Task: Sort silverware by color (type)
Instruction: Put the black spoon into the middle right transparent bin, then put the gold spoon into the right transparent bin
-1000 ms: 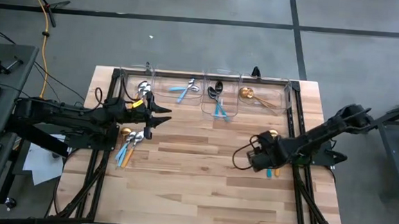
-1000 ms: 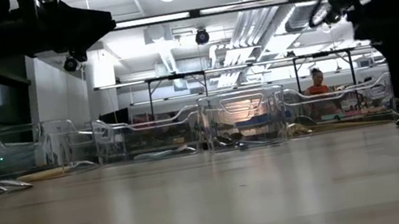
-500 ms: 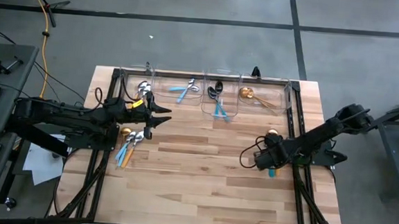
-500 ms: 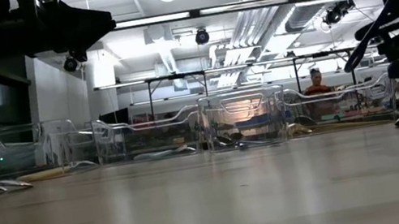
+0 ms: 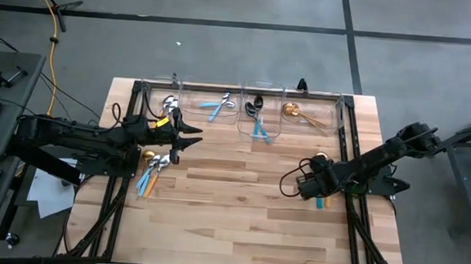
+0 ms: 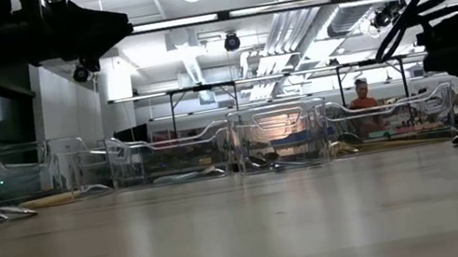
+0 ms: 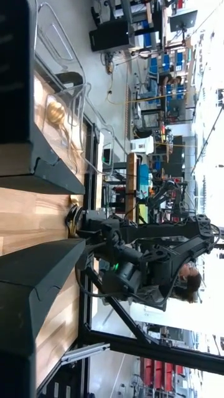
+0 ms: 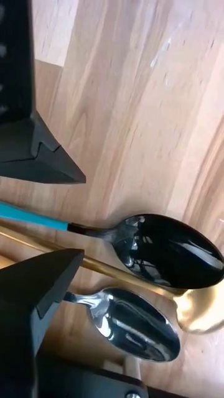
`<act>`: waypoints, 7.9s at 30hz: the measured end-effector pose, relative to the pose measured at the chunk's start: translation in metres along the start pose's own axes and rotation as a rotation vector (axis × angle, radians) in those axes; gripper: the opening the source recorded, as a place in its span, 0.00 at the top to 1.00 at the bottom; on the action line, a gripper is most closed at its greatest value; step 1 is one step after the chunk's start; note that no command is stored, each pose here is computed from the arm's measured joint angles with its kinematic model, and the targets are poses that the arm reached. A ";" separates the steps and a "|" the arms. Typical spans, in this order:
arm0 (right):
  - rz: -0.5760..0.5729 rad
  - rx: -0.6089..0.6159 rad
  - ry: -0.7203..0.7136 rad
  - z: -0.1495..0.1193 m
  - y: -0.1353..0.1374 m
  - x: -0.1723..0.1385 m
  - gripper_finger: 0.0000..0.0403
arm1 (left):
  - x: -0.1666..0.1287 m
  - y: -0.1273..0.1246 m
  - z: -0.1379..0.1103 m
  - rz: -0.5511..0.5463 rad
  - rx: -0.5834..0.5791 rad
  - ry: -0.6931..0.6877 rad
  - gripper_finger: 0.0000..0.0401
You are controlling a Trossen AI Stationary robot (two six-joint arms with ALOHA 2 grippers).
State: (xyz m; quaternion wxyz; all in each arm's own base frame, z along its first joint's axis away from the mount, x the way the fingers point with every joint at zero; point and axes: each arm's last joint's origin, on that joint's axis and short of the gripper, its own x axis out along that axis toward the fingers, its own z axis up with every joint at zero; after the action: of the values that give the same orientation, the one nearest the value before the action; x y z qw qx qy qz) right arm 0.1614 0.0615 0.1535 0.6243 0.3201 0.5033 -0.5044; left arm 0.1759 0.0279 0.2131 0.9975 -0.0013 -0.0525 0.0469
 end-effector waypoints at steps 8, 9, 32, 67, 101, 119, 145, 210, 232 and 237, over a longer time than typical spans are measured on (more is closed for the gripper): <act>0.004 0.038 -0.005 0.000 0.000 0.000 0.70 | 0.000 0.000 -0.002 0.001 -0.002 0.020 0.71; 0.005 0.039 -0.009 0.000 0.000 0.000 0.71 | 0.000 0.000 -0.002 0.000 -0.002 0.020 0.71; -0.027 0.027 -0.003 -0.004 -0.012 0.019 0.72 | 0.000 0.000 -0.003 0.000 -0.020 0.028 0.71; 0.062 0.069 -0.004 -0.007 -0.008 0.028 0.97 | 0.000 0.000 -0.004 0.000 -0.038 0.036 0.71; 0.801 -0.305 -0.788 0.039 0.075 -0.024 1.00 | 0.000 0.000 -0.002 0.000 -0.047 0.015 0.71; 1.131 -0.450 -1.292 0.114 0.070 -0.061 1.00 | 0.013 0.001 -0.008 -0.002 -0.072 -0.039 0.71; 1.063 -0.376 -1.256 0.130 0.070 -0.060 1.00 | 0.015 0.001 -0.010 -0.001 -0.012 -0.046 0.71; 0.278 -0.348 -0.355 0.290 0.095 0.012 0.80 | 0.015 0.001 -0.010 -0.001 0.005 -0.052 0.71; 0.352 -0.629 -0.691 0.168 0.096 -0.042 0.80 | -0.001 -0.002 0.003 -0.050 -0.058 -0.014 0.71; 0.762 -0.541 -0.924 0.140 0.075 -0.048 0.80 | -0.003 -0.002 0.005 -0.051 -0.058 -0.033 0.71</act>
State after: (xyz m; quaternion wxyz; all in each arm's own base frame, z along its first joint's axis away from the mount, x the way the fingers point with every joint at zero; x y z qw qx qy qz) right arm 0.2763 -0.0293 0.2310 0.9696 0.0583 0.1438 -0.1893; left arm 0.1727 0.0259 0.2183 0.9969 -0.0280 -0.0701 0.0200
